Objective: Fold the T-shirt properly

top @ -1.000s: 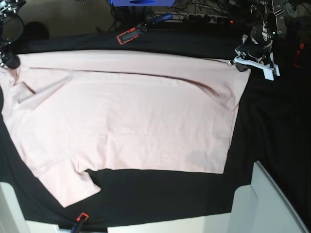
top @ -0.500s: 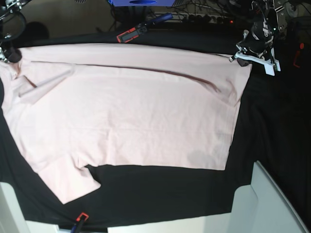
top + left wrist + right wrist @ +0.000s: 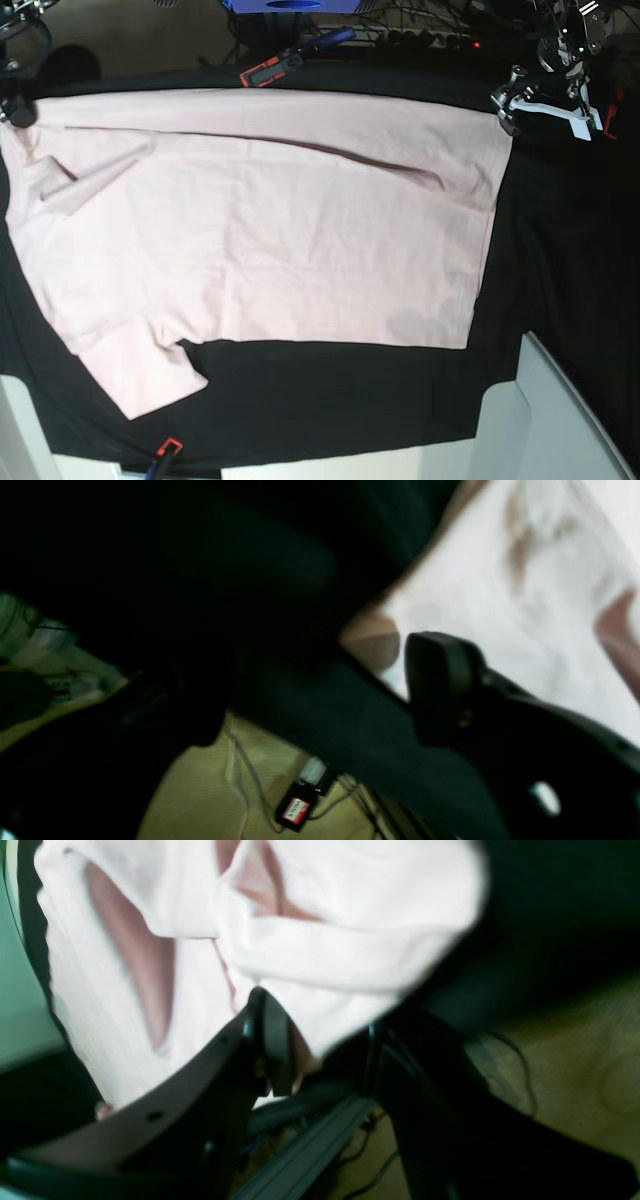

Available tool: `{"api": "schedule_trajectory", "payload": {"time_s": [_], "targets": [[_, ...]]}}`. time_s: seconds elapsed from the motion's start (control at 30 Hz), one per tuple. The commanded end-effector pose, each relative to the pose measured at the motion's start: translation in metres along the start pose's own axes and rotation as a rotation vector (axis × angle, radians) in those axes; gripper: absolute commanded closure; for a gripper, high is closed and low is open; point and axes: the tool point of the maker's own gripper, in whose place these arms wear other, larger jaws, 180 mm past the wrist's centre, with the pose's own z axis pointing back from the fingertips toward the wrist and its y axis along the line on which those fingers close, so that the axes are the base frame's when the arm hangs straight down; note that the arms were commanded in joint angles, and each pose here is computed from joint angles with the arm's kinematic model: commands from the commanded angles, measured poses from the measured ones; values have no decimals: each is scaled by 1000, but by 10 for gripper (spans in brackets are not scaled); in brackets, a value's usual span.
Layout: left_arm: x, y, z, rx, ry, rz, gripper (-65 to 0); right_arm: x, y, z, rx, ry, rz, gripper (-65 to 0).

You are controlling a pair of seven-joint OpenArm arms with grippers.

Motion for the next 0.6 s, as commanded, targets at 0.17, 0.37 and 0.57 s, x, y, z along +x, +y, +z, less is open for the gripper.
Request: {"api": "schedule_trajectory", "payload": {"time_s": [0.17, 0.37, 0.57], "targets": [[15, 9, 5, 13, -45, -1, -568, -15, -24, 20, -80, 97, 7, -192], [20, 1, 7, -6, -59, -5, -566, -21, -24, 21, -81, 131, 6, -190], [38, -18, 26, -51, -122, -49, -564, -21, -24, 20, -77, 127, 0, -186]]}}
